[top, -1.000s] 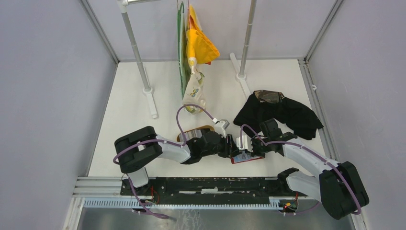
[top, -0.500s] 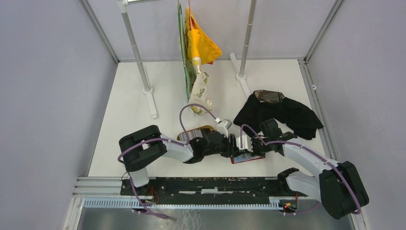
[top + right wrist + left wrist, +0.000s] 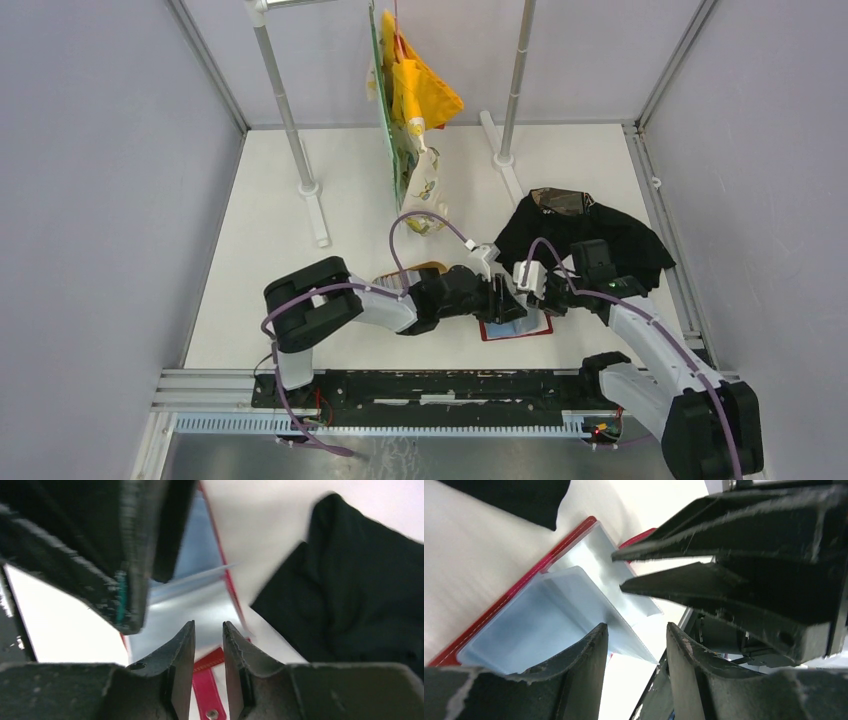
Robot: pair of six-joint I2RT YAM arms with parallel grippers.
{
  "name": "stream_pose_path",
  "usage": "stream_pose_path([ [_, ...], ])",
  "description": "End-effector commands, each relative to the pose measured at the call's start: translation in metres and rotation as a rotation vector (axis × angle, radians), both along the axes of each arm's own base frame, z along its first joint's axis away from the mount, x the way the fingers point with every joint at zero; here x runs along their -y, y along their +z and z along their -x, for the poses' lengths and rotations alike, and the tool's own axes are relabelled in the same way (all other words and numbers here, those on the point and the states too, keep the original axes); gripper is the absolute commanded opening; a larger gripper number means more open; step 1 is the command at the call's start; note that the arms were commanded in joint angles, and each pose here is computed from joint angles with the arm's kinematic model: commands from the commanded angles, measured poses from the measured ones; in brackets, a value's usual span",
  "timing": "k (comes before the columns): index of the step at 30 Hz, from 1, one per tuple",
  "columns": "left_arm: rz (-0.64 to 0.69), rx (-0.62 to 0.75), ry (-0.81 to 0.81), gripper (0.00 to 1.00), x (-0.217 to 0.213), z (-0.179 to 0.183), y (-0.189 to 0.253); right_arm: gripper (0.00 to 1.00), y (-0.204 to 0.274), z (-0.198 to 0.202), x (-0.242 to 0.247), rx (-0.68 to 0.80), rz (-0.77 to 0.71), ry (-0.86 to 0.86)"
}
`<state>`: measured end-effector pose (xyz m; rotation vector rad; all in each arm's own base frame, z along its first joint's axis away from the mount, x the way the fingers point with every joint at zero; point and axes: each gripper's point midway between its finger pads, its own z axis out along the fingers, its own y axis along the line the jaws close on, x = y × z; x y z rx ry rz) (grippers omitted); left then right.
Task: Put the credit cards into the card holder
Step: Turn over the card slot in the card holder, then pick up the credit card from the storage box.
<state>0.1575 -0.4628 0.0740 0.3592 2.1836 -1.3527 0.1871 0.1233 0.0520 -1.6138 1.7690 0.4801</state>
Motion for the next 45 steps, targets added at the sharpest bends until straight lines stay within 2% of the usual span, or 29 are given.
stream_pose_path([
  [1, 0.097, 0.027, -0.037, 0.53, 0.024, -0.004, 0.026, 0.33, 0.028, -0.036, 0.02, 0.099, -0.027, -0.198],
  [4, 0.108, 0.013, -0.064, 0.53, 0.035, -0.001, 0.022, 0.36, 0.034, -0.051, 0.036, 0.144, -0.031, -0.329],
  [8, 0.101, -0.018, -0.088, 0.54, 0.046, 0.0, 0.006, 0.38, 0.038, -0.058, 0.045, 0.158, -0.044, -0.398],
  [13, 0.108, -0.029, -0.106, 0.54, 0.053, 0.001, 0.0, 0.38, 0.043, -0.059, 0.045, 0.167, -0.069, -0.404],
  [17, 0.086, 0.074, -0.075, 0.54, 0.039, -0.007, 0.023, 0.38, 0.05, -0.054, 0.036, 0.174, -0.116, -0.352],
  [24, -0.001, 0.316, 0.024, 0.54, -0.017, -0.018, 0.067, 0.39, 0.055, -0.042, 0.02, 0.169, -0.169, -0.235],
  [29, -0.124, 0.409, 0.132, 0.55, -0.07, -0.028, 0.072, 0.4, 0.056, -0.033, 0.01, 0.161, -0.201, -0.155],
  [31, -0.158, 0.432, 0.184, 0.58, -0.09, -0.032, 0.074, 0.4, 0.057, -0.027, 0.004, 0.157, -0.223, -0.11],
  [34, -0.215, 0.451, 0.258, 0.66, -0.116, -0.038, 0.073, 0.39, 0.063, -0.021, -0.004, 0.168, -0.26, -0.048],
  [38, -0.31, 0.422, 0.38, 0.83, -0.15, -0.046, 0.067, 0.41, 0.092, -0.024, -0.012, 0.221, -0.289, 0.02],
  [41, -0.333, 0.406, 0.432, 0.85, -0.166, -0.047, 0.067, 0.41, 0.109, -0.026, -0.018, 0.227, -0.338, 0.042],
  [43, -0.318, 0.395, 0.455, 0.86, -0.174, -0.046, 0.068, 0.41, 0.1, -0.023, -0.025, 0.203, -0.385, 0.059],
  [45, -0.307, 0.376, 0.48, 0.84, -0.18, -0.046, 0.067, 0.42, 0.078, -0.016, -0.018, 0.215, -0.317, 0.076],
])
